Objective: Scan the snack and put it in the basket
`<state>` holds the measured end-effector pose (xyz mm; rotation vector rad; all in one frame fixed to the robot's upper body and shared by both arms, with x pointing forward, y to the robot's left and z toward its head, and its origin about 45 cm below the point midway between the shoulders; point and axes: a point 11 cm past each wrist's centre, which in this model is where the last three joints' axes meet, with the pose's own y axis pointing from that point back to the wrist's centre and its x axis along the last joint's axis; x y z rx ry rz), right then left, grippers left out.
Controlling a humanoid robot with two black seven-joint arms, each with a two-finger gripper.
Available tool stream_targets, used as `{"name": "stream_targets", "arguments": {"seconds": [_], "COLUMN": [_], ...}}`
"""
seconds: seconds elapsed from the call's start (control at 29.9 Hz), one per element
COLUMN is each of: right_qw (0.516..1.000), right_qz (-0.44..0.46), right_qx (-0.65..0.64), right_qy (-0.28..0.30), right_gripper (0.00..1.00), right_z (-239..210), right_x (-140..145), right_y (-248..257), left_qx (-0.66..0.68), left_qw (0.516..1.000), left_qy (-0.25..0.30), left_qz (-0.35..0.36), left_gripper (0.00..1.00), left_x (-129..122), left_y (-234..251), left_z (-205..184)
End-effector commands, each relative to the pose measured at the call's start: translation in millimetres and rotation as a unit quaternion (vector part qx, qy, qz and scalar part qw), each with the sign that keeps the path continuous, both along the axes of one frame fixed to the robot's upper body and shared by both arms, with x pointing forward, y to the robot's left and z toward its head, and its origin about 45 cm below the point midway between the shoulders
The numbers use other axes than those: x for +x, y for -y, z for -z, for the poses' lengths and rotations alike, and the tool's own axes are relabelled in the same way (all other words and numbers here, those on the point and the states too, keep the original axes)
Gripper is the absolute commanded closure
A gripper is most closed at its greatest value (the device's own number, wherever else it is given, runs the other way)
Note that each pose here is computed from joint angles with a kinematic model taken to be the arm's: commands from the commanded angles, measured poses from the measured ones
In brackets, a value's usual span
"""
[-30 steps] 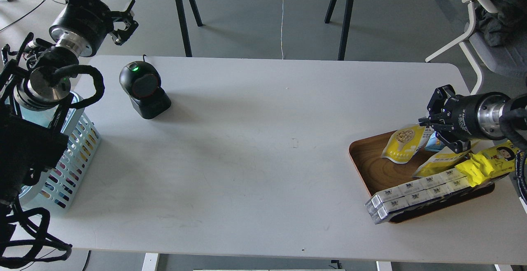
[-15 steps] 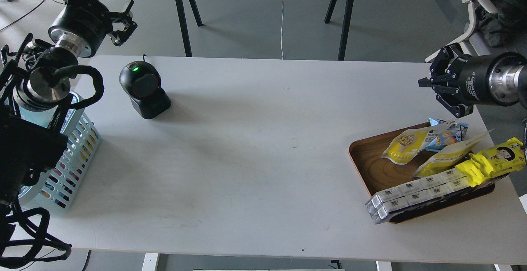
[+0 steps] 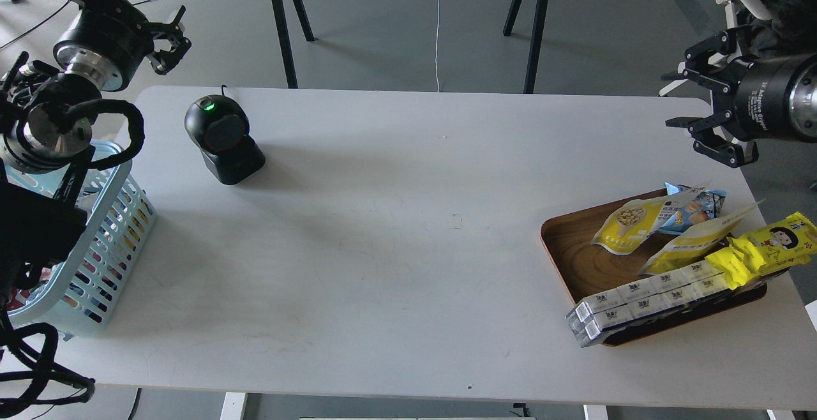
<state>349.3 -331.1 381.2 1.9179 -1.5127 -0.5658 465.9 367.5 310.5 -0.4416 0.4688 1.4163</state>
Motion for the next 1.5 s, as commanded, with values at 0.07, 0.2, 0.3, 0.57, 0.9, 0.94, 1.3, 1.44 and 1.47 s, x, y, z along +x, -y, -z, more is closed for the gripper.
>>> {"name": "stream_targets", "arguments": {"seconds": [0.07, 0.2, 0.3, 0.57, 0.9, 0.94, 1.3, 1.44, 1.47], "right_qw": [0.999, 0.996, 0.995, 0.991, 0.987, 0.987, 0.986, 0.984, 0.983], "right_qz": [0.013, 0.042, 0.055, 0.072, 0.090, 0.088, 0.080, 0.086, 0.087], "right_qx": [-0.012, -0.025, -0.032, -0.046, -0.051, -0.051, -0.061, -0.067, -0.068], "right_qy": [-0.043, -0.069, -0.084, -0.100, -0.122, -0.122, -0.136, -0.141, -0.143], "right_gripper": [0.09, 0.14, 0.18, 0.18, 0.18, 0.18, 0.18, 0.22, 0.23], "right_z": [8, 22, 31, 42, 69, 71, 93, 100, 102], "right_x": [-8, -15, -19, -20, -15, -13, -3, -3, -4], "right_y": [8, 21, 28, 28, 23, 22, 5, 9, 10], "left_qx": [0.003, 0.004, 0.005, 0.004, 0.000, 0.000, -0.001, -0.001, -0.001], "left_qw": [1.000, 1.000, 1.000, 1.000, 1.000, 1.000, 1.000, 1.000, 1.000], "left_qy": [0.001, 0.001, 0.001, 0.000, -0.001, -0.001, 0.002, 0.002, 0.002], "left_qz": [-0.004, -0.004, -0.006, -0.011, -0.010, -0.010, -0.012, -0.013, -0.013], "left_gripper": [0.00, 0.00, 0.00, 0.00, 0.00, 0.00, 0.00, 0.00, 0.00], "left_x": [0, -1, -1, 0, 0, 0, 1, 0, 0], "left_y": [-4, -5, -7, -7, -3, -3, -3, -4, -4], "left_z": [-2, -2, -2, -4, -3, -3, -6, -6, -7]}}
